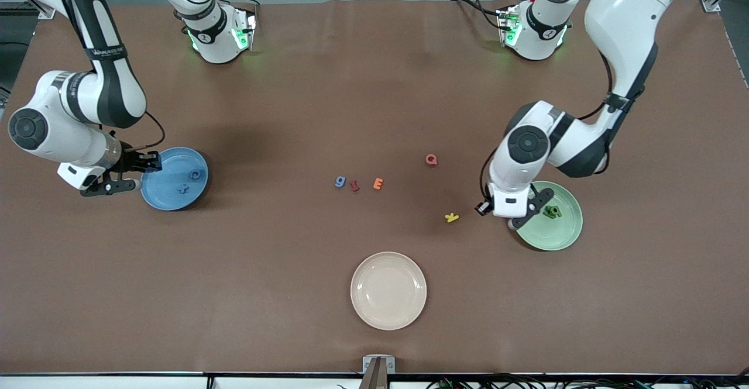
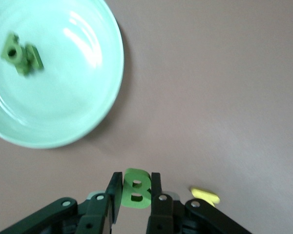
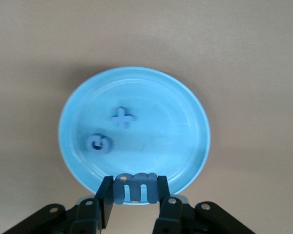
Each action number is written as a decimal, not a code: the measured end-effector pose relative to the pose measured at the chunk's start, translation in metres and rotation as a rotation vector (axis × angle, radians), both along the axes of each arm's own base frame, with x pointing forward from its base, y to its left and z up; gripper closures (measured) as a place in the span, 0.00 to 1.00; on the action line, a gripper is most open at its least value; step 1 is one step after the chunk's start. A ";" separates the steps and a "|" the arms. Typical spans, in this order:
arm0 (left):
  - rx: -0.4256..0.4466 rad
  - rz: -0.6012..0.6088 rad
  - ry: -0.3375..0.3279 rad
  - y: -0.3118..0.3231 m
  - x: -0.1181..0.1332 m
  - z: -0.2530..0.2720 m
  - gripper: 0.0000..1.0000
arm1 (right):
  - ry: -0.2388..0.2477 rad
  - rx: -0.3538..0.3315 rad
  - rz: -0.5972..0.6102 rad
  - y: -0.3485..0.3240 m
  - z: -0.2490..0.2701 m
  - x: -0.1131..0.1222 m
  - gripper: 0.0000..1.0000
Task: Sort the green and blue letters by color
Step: 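Drop the m on the blue plate while the left gripper drops the B, then reach the right gripper to the blue 6 while the left gripper withdraws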
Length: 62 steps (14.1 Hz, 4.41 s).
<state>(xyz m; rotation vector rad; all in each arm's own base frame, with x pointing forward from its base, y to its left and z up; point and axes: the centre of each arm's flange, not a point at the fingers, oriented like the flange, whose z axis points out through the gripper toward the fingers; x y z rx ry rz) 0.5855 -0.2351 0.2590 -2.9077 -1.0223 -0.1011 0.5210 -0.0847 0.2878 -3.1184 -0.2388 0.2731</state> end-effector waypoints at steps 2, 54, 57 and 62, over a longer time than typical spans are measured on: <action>0.006 -0.044 0.010 0.030 0.011 -0.001 0.73 | -0.005 0.000 0.001 -0.007 -0.012 -0.001 0.59; -0.004 -0.236 0.063 0.173 0.045 -0.006 0.00 | -0.121 -0.031 -0.309 0.327 0.023 0.018 0.00; 0.001 -0.255 0.036 0.155 0.058 0.032 0.00 | -0.161 -0.008 -0.313 0.381 -0.008 0.003 0.00; 0.031 -0.268 0.013 0.139 0.076 0.110 0.00 | -0.204 0.011 -0.314 0.447 -0.072 -0.029 0.04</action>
